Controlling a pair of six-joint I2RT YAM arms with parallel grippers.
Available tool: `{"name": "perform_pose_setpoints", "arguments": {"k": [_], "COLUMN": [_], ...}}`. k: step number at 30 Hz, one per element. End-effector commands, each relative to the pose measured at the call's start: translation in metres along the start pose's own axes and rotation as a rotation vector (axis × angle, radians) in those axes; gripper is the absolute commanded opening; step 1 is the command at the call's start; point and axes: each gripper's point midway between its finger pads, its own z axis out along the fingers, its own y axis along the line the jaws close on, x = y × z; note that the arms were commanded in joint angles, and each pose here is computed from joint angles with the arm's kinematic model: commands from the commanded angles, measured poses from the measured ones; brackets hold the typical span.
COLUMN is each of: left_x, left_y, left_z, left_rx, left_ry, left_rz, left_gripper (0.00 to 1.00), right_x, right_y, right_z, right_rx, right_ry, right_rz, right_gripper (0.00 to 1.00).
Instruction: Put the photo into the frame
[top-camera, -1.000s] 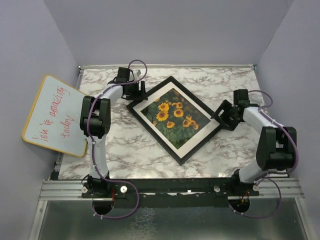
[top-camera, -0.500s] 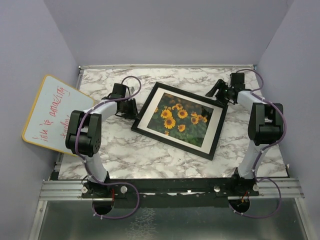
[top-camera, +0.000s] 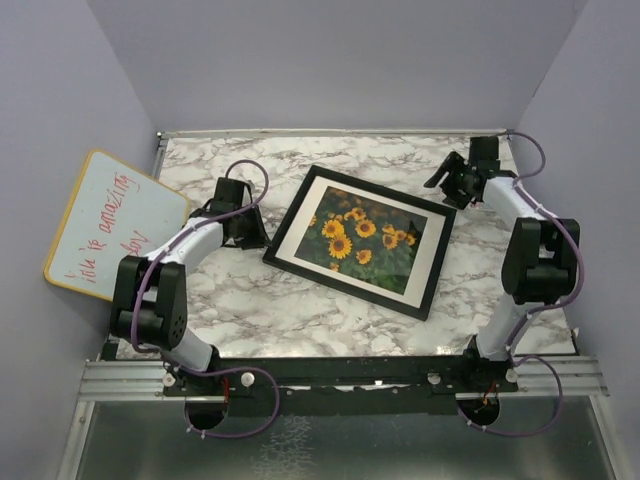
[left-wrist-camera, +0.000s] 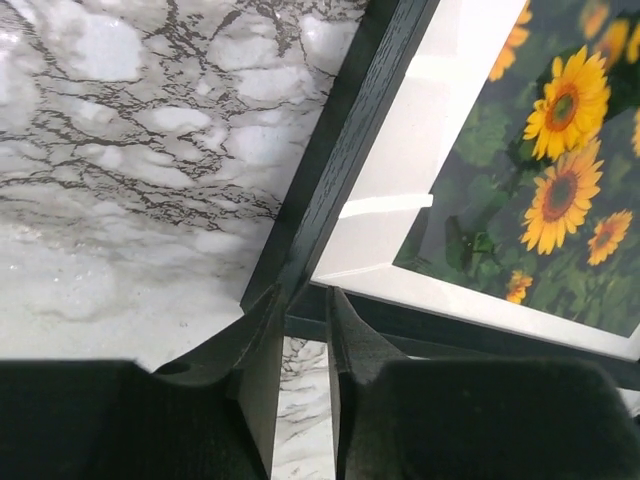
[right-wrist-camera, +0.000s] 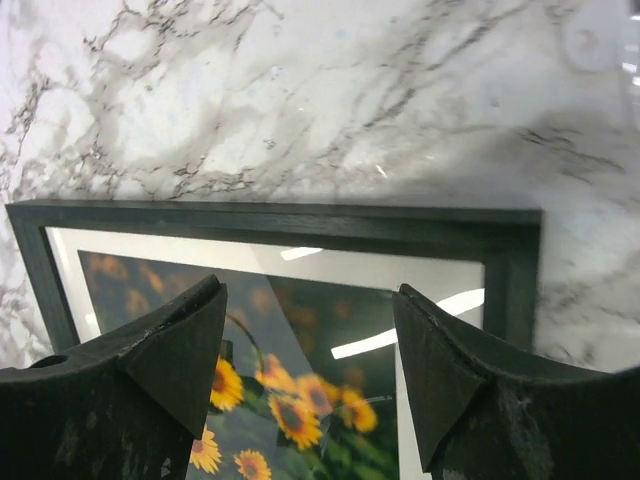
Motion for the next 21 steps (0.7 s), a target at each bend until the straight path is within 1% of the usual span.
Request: {"name": "perform_pose_setpoints", "arguments": {"k": [1,4,6,9,11,12,14,17,18,19,20,21], "left_x": [-0.041,-0.068,-0.078,-0.085,-0.087,-0.09,-0.091,-0.088,-0.088,-0.087,-0.086,-0.085], "left_y": [-0.017,-0.034,-0.038,-0.037,-0.036,-0.032,-0.029,-0.026,-0.027,-0.028,-0.028,-0.029], "left_z": [-0.042,-0.081,-0.103,-0.134,-0.152,-0.163,-0.181,-0.207,-0.216,-0.226,-0.235,-0.242], "left_rx": [-0.008,0.014,0.01,-0.011,-0.021,-0.05,-0.081,-0.102,-0.099,-0.095,-0.097,-0.096], "left_ry": [-0.163,-0.298,-0.38,-0.484,-0.54,-0.58,-0.625,-0.688,-0.715,-0.743,-0.764,-0.782], "left_rz": [0.022,0.033,0.034,0.038,0.046,0.042,0.04,0.033,0.031,0.033,0.032,0.033], "left_gripper": [0.31,0.48,0.61,0.75,0.82,0.86,0.98,0.99,0.99,0.99,0.99,0.99], "right_x": [-0.011,-0.008,0.0,0.016,0.022,0.025,0.029,0.031,0.03,0.029,0.029,0.029], "right_y": [-0.031,-0.031,-0.038,-0.048,-0.051,-0.052,-0.053,-0.051,-0.05,-0.05,-0.05,-0.05], "right_z": [-0.051,-0.086,-0.111,-0.151,-0.179,-0.194,-0.224,-0.266,-0.28,-0.293,-0.307,-0.319], "right_rx": [0.204,0.206,0.225,0.245,0.235,0.227,0.211,0.17,0.16,0.157,0.155,0.151], "right_ry": [-0.103,-0.15,-0.183,-0.244,-0.298,-0.335,-0.403,-0.51,-0.547,-0.582,-0.61,-0.635], "right_rz": [0.049,0.044,0.051,0.071,0.071,0.071,0.089,0.082,0.076,0.068,0.065,0.058], "right_gripper": [0.72,0.73,0.73,0.73,0.73,0.74,0.74,0.77,0.84,0.94,0.99,1.0]}}
